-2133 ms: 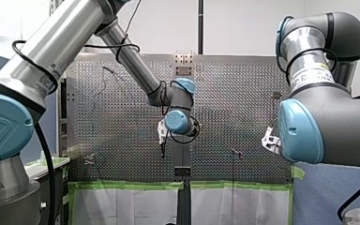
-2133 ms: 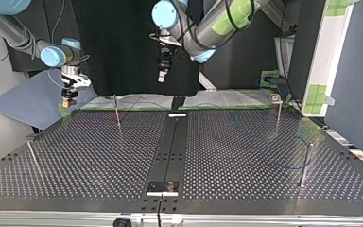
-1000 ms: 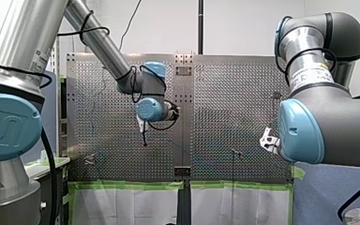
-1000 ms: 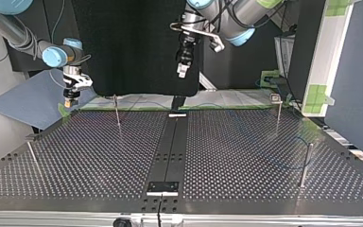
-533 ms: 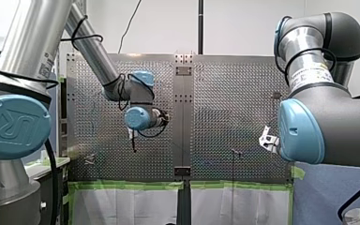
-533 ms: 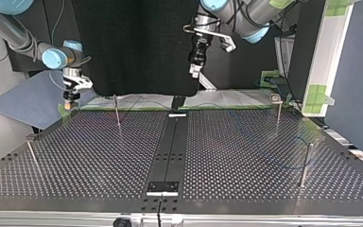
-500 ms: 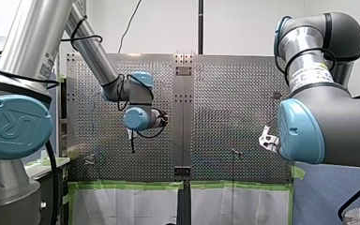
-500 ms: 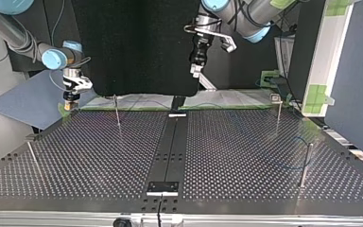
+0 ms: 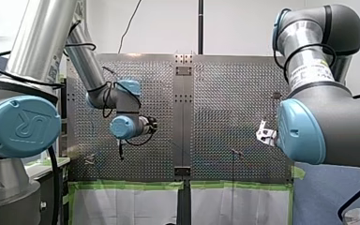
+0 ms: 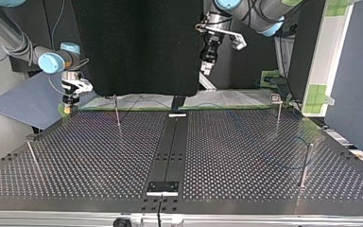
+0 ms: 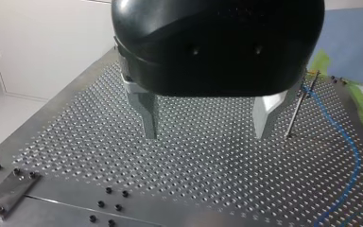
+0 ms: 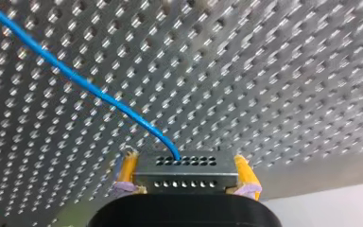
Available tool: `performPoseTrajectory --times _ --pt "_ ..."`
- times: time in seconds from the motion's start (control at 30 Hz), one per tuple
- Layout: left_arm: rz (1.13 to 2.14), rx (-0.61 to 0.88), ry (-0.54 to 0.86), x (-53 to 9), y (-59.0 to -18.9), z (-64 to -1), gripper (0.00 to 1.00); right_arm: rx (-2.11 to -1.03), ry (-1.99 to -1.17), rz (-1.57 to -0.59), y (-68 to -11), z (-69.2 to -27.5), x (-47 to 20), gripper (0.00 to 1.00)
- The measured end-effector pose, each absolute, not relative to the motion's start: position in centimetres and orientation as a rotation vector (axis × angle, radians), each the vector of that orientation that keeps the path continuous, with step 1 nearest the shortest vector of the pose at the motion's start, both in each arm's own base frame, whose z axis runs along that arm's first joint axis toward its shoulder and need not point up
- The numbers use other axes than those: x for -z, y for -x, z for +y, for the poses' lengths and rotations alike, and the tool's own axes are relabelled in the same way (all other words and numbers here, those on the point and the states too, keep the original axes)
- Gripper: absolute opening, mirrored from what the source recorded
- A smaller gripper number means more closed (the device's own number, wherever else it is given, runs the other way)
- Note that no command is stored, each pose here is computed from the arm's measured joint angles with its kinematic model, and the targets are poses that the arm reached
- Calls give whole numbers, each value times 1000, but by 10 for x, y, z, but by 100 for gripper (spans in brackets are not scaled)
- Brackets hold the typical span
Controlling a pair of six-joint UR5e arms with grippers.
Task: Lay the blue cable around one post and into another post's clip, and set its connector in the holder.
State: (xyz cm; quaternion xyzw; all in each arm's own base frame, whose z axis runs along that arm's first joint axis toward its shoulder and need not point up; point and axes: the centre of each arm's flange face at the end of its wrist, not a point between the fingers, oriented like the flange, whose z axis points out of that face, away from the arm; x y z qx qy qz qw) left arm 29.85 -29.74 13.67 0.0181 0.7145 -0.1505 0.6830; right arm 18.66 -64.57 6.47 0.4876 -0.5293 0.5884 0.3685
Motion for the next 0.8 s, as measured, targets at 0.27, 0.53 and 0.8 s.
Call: performPoseTrajectory --times 0.27,0.53,0.8 --pt "1663 308 -55 -118 -275 -280 100 -1501 -1303 -1299 -210 -637 -102 0" --pt "1685 294 -59 -112 -268 -274 100 -1473 -1339 -1257 -229 -622 -139 0" --pt "1685 286 -58 -112 -270 -272 100 -1441 -1288 -1213 -227 -606 -163 0"
